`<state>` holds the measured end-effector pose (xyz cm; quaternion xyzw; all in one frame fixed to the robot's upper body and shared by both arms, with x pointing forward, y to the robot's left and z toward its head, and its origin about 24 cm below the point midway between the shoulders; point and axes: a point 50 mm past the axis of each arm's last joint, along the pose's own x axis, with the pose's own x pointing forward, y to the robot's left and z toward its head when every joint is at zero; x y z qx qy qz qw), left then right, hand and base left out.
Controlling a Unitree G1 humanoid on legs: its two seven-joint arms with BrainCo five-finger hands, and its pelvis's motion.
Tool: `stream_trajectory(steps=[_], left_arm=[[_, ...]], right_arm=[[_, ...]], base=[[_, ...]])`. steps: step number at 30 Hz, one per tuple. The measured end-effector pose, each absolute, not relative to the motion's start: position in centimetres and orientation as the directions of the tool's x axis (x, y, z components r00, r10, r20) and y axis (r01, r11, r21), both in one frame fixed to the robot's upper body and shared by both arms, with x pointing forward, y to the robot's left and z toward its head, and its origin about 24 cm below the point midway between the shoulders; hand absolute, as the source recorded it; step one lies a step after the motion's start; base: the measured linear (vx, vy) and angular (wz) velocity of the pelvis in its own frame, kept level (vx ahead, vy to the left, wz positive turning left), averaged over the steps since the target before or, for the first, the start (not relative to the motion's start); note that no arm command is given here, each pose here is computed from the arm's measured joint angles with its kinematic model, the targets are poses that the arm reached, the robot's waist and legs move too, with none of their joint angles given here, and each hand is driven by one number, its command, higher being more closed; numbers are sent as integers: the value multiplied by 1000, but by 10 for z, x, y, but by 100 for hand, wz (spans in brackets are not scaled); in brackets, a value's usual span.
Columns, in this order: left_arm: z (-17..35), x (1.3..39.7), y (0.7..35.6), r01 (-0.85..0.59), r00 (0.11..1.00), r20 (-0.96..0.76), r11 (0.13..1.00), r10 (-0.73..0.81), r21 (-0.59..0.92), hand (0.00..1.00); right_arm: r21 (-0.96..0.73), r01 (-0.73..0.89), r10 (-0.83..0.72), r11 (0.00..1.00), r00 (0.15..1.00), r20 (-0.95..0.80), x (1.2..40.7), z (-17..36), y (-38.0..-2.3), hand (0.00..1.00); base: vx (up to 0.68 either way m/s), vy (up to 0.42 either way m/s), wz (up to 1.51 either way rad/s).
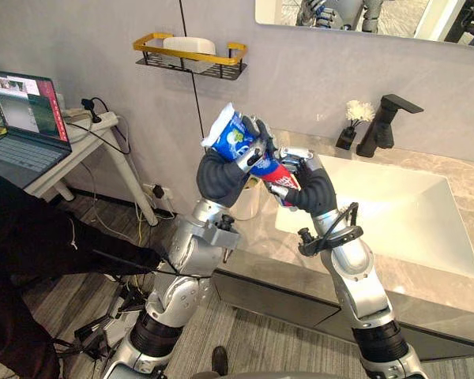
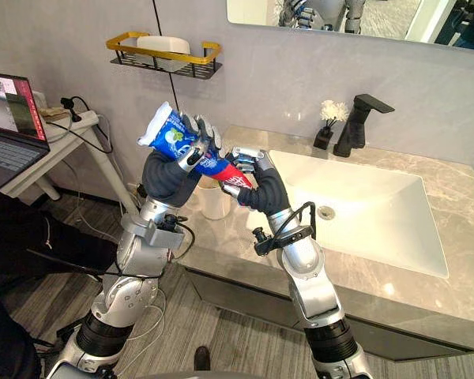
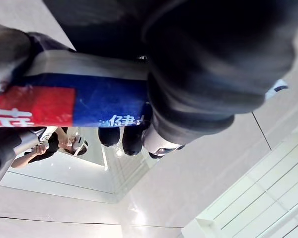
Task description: Organize washtable
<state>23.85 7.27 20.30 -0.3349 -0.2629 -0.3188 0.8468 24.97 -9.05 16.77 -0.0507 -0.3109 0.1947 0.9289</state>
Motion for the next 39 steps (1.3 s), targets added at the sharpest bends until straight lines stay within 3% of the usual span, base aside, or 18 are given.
stream_trajectory(steps=[3,4,16,28,39], left_arm=[[204,238,72,716,652,663,585,-366,-381,100],[205,238,72,716,652,665,587,-366,-378,100],[225,240,67,744,580,721,607,-379,-280,100],[283,248,87,607,447,870,784,-207,-126,100],[289,256,93,458,444,883,885,-152,-78,100]], right_arm=[[-212,-331,392,919,730,560,250,168,-90,100],[-212,-332,392,919,730,560,250,168,-90,0],[-154,-387,407,909,749,522,253,160,-89,0],[-83,-354,356,931,838,413,253,132,-104,0],[21,-233,216,972,931,294,242,97,-134,0]], base=[[0,0,0],[0,0,0],[0,0,-2],[-11,-4,-8],[1,0,-1]])
